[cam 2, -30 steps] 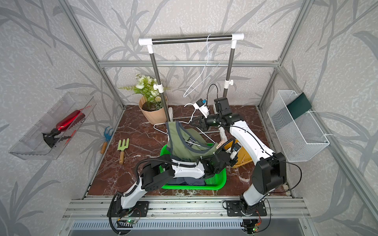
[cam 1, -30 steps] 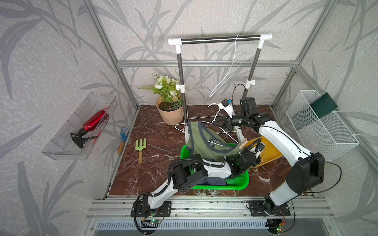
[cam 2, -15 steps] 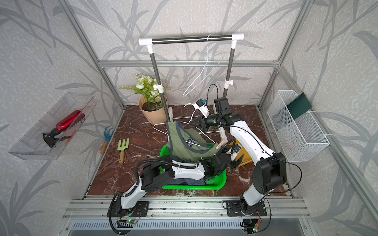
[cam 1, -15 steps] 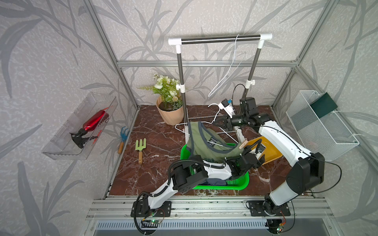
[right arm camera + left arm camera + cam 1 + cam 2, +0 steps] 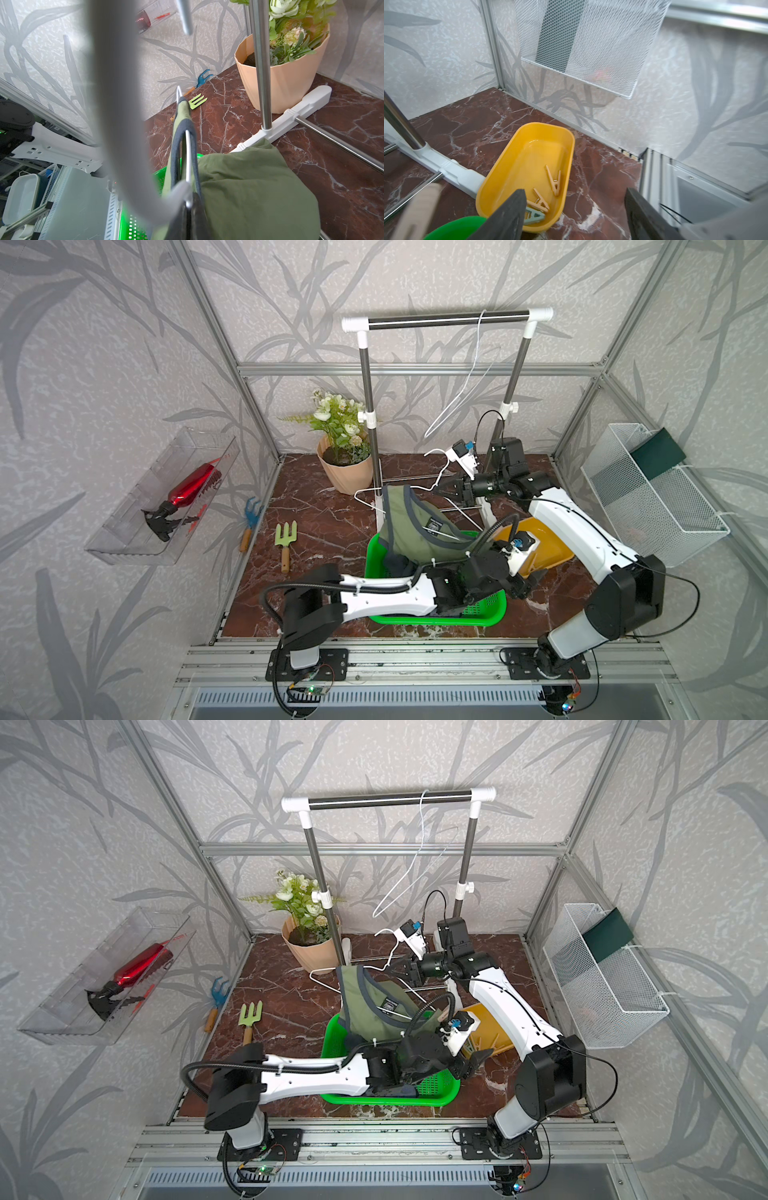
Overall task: Remove the clothespins securing tank tops to the hanger
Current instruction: Place the clothespin in the storage box, then adjust the hanger, then remove the clothespin from the hanger.
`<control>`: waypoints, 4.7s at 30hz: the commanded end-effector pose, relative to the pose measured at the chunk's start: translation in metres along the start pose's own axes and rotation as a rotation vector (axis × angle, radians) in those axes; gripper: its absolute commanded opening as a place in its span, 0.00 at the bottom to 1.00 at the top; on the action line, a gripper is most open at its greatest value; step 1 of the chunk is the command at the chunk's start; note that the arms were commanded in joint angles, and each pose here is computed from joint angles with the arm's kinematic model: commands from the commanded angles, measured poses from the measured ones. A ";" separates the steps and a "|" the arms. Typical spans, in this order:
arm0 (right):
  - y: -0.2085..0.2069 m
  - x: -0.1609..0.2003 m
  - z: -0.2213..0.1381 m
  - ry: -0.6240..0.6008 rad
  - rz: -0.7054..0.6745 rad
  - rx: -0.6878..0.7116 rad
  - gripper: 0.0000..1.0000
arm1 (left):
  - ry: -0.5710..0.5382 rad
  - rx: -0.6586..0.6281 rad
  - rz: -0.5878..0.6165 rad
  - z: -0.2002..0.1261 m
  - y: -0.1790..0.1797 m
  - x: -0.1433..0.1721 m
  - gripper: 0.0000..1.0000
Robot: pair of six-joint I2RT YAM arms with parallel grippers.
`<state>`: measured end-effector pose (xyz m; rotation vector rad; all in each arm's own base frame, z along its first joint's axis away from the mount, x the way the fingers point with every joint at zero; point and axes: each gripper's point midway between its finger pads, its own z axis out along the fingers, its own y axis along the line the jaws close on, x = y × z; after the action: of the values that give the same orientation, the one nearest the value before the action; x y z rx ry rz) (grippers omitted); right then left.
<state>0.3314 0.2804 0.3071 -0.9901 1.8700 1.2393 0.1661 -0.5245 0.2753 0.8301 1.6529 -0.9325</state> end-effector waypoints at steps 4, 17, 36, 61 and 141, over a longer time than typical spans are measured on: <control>0.017 -0.009 -0.008 -0.054 -0.034 -0.034 0.00 | 0.138 -0.030 -0.023 -0.051 0.004 0.017 0.76; 0.051 0.002 -0.011 0.003 -0.058 -0.081 0.00 | 0.146 -0.647 0.067 -0.222 0.173 -0.050 0.78; 0.103 0.016 -0.010 0.045 -0.100 -0.167 0.00 | 0.154 -0.370 -0.141 -0.251 0.206 -0.055 0.92; 0.144 0.011 -0.020 0.054 -0.091 -0.331 0.00 | 0.152 0.071 -0.249 -0.222 0.160 -0.066 0.62; 0.047 0.078 -0.151 -0.572 0.561 0.173 0.96 | 0.079 0.078 -0.331 -0.240 0.177 -0.070 0.00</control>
<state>0.2449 0.1232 0.2771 0.1063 1.8960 1.3083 0.2380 -0.2381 0.3395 0.6318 1.9295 -1.2117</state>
